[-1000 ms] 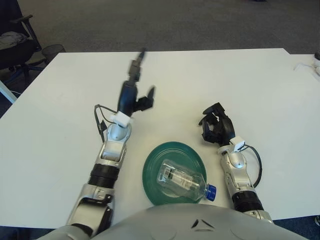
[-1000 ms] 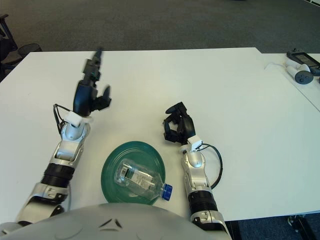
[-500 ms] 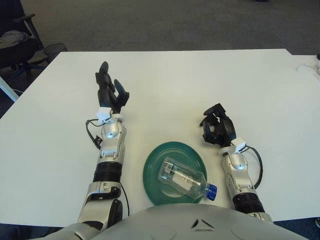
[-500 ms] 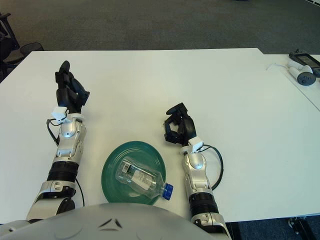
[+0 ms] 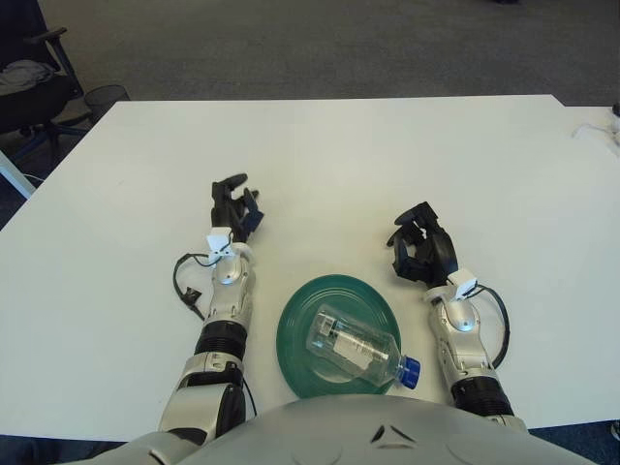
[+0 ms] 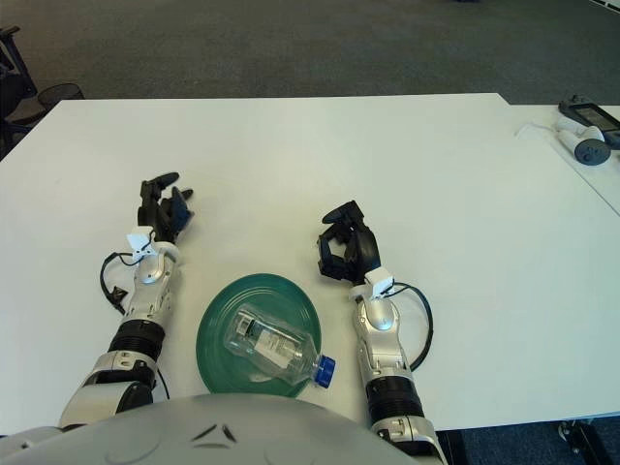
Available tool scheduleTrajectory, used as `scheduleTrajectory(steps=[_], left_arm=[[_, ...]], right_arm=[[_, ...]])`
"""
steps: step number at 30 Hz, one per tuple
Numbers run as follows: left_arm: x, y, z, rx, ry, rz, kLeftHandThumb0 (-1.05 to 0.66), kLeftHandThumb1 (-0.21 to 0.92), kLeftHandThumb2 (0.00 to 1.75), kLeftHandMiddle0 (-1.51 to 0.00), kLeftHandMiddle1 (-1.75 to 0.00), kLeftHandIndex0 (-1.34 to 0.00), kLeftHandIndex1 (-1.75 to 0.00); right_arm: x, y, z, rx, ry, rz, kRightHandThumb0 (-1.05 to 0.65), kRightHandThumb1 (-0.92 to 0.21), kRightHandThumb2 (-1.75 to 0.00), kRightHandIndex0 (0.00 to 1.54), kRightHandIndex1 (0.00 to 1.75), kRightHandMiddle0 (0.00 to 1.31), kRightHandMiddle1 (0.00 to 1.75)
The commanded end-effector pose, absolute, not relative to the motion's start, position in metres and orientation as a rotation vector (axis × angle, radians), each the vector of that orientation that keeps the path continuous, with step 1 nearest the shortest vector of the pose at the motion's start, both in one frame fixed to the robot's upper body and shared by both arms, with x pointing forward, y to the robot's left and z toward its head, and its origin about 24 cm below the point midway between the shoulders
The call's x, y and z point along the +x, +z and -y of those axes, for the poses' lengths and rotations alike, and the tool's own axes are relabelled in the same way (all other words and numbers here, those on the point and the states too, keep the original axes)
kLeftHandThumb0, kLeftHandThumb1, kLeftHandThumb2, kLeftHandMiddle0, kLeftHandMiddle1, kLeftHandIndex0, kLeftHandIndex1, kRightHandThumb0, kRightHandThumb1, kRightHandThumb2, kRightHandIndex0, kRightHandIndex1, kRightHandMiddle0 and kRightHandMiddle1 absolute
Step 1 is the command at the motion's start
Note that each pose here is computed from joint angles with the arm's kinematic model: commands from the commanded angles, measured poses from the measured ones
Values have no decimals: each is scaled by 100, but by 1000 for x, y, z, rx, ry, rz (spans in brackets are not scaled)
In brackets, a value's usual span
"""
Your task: Put the bottle into the plate.
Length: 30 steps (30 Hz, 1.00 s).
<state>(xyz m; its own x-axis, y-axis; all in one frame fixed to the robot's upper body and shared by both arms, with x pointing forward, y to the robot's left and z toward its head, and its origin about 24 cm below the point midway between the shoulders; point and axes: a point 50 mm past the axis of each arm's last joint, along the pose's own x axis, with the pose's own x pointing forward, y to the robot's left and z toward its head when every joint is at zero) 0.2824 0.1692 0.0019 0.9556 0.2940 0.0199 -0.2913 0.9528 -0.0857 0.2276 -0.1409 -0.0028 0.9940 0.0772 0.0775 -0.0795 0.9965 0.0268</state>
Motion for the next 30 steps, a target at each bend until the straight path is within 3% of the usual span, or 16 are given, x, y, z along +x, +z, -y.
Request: scheduleTrajectory(steps=[1, 6, 12, 23, 30], left_arm=[[280, -12, -177, -28, 306, -44, -46, 39, 122, -93, -174, -54, -174], [272, -22, -173, 31, 249, -93, -48, 30, 133, -110, -174, -62, -175], [266, -30, -169, 58, 172, -131, -49, 26, 139, -119, -175, -65, -175], [252, -51, -162, 121, -53, -242, -50, 23, 143, -123, -175, -68, -175], [246, -65, -165, 198, -72, -319, -50, 22, 144, -122, -175, -69, -175]], right_arm=[[202, -37, 143, 29, 61, -110, 0, -52, -108, 52, 169, 21, 175], [203, -38, 144, 24, 68, -111, 0, -52, -108, 52, 169, 20, 175], [204, -38, 144, 16, 78, -111, 0, -52, -109, 51, 171, 20, 175], [204, -39, 144, 26, 81, -114, 0, -52, -109, 49, 173, 20, 175], [205, -38, 144, 23, 83, -113, 0, -52, -109, 48, 174, 20, 175]])
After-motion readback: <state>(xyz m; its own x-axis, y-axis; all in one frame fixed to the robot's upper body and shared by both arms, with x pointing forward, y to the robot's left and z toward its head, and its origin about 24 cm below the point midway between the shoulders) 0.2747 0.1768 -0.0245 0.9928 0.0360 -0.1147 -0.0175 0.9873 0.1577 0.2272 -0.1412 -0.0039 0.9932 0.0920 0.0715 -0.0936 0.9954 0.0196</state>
